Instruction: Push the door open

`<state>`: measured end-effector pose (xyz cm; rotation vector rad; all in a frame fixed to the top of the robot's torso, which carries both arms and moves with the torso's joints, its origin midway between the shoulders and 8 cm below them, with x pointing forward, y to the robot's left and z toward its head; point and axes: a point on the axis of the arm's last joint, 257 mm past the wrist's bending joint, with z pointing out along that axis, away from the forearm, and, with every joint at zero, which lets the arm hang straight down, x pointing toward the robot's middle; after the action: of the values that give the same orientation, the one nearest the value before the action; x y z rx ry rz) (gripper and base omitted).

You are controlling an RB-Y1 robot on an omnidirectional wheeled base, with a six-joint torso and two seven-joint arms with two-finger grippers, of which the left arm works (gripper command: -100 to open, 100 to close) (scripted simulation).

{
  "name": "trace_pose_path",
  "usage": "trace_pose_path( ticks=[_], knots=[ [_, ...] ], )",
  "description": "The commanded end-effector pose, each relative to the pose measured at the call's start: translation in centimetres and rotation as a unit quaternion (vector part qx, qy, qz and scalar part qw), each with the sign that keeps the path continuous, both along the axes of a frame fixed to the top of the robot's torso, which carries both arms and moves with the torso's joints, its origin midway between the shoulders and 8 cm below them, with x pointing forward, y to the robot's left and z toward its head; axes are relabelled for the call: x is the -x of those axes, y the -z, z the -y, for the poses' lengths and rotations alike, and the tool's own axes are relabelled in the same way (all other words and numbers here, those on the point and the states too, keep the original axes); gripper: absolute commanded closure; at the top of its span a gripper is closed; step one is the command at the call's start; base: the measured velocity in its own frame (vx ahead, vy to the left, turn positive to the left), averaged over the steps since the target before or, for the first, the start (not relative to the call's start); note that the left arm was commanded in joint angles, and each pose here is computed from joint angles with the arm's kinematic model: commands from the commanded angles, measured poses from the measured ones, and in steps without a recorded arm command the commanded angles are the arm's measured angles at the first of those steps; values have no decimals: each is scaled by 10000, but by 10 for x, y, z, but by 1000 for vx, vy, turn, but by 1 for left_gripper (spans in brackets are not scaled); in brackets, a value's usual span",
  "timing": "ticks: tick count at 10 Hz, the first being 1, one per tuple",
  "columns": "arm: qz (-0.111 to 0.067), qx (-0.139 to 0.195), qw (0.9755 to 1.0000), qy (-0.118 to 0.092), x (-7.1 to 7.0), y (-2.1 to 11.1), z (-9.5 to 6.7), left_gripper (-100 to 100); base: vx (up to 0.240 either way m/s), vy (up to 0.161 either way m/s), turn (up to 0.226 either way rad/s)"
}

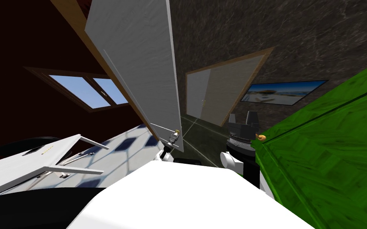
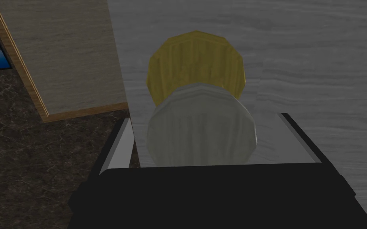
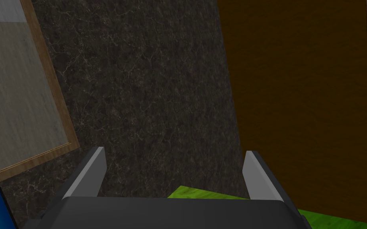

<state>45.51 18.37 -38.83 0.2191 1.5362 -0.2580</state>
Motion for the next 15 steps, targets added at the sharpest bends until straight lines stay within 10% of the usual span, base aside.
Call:
trace_pose_path(
  ticks=[1, 3, 4, 9, 15],
  knots=[
    [-49, -21, 10000, -24, -4, 2, 2, -100, 4, 2, -25],
    [-56, -19, 10000, -27, -5, 3, 3, -100, 2, 1, -12],
    [-56, -19, 10000, -27, -5, 3, 3, 100, 0, 0, 0],
    [-56, -19, 10000, -27, -5, 3, 3, 100, 0, 0, 0],
    [-258, 830, 9960, -194, -8, 0, -8, 100, 23, -12, -22]
  ],
)
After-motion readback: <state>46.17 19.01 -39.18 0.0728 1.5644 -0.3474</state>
